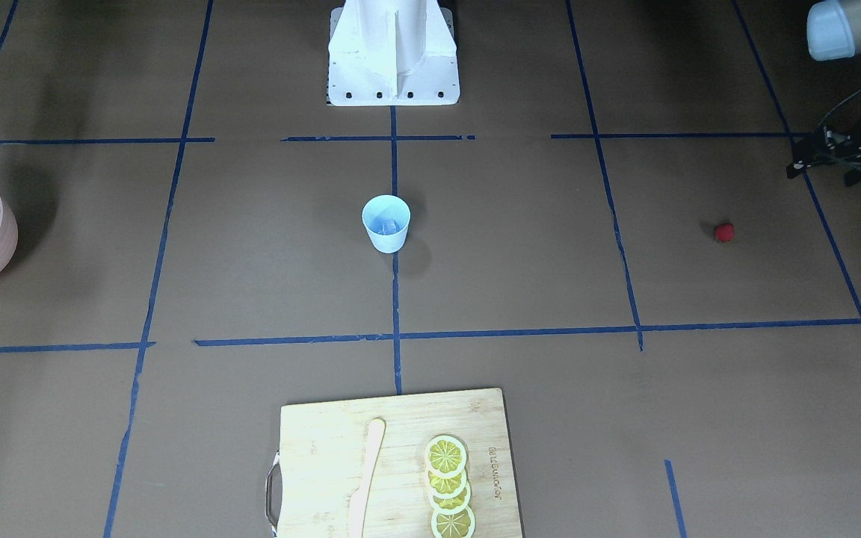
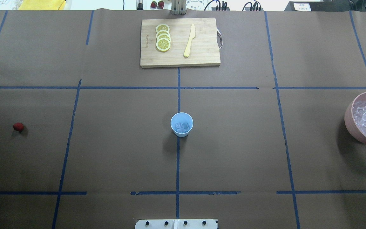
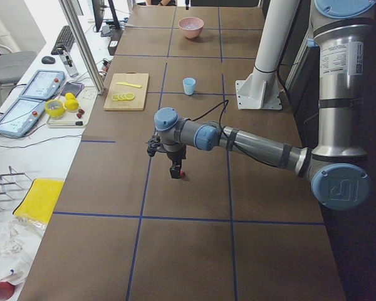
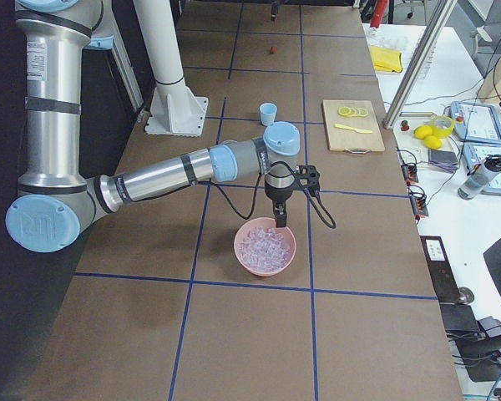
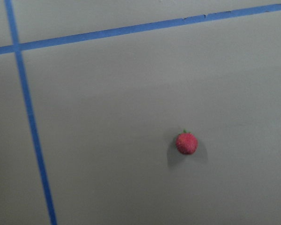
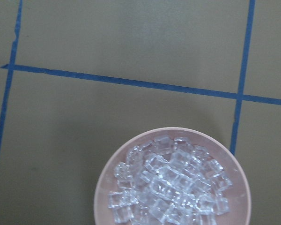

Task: Put ice and strawberries in cup
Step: 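Move the left gripper down over the red strawberry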

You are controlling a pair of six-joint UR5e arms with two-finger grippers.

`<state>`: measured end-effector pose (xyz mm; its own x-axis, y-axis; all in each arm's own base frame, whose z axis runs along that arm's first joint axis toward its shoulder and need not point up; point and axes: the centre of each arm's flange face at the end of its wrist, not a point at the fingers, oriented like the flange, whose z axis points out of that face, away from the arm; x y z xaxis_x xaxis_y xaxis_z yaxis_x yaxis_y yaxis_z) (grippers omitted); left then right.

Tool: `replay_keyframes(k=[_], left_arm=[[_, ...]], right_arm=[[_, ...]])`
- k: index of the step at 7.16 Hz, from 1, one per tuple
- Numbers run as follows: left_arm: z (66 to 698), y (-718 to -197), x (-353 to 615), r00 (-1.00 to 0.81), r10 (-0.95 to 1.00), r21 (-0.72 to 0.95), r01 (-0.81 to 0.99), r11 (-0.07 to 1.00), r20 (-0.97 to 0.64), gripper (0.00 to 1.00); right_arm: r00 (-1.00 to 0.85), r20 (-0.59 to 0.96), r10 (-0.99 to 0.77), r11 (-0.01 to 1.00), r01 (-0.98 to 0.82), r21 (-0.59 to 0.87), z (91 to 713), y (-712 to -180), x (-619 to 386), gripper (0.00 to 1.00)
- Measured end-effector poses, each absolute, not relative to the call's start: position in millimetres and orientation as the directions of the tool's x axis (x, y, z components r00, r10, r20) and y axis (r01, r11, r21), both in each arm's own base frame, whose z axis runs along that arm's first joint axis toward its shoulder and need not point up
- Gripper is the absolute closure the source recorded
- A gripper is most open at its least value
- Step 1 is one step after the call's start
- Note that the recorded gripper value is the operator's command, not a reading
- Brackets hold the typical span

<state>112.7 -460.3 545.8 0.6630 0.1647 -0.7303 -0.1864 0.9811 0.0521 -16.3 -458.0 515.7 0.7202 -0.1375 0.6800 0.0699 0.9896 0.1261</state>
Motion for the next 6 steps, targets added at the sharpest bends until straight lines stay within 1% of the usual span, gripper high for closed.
replay_keyframes(k=[2,4,6], left_arm=[[565,-469,160,0.677,0.162,0.048,-0.184,0.982,-0.718,0.0],[568,-469,209,0.724,0.1,0.012,-0.126,0.992,-0.683,0.0],[572,-465,231,0.752,0.074,0.011,-0.089,0.996,-0.655,0.0]], right_arm=[[0.724,0.664,-0.186,0.982,0.116,0.149,535,-459,8,0.0],[0.724,0.661,-0.198,0.98,0.125,0.157,538,-460,14,0.0],[0.724,0.66,-0.2,0.979,0.126,0.159,539,-461,14,0.0]])
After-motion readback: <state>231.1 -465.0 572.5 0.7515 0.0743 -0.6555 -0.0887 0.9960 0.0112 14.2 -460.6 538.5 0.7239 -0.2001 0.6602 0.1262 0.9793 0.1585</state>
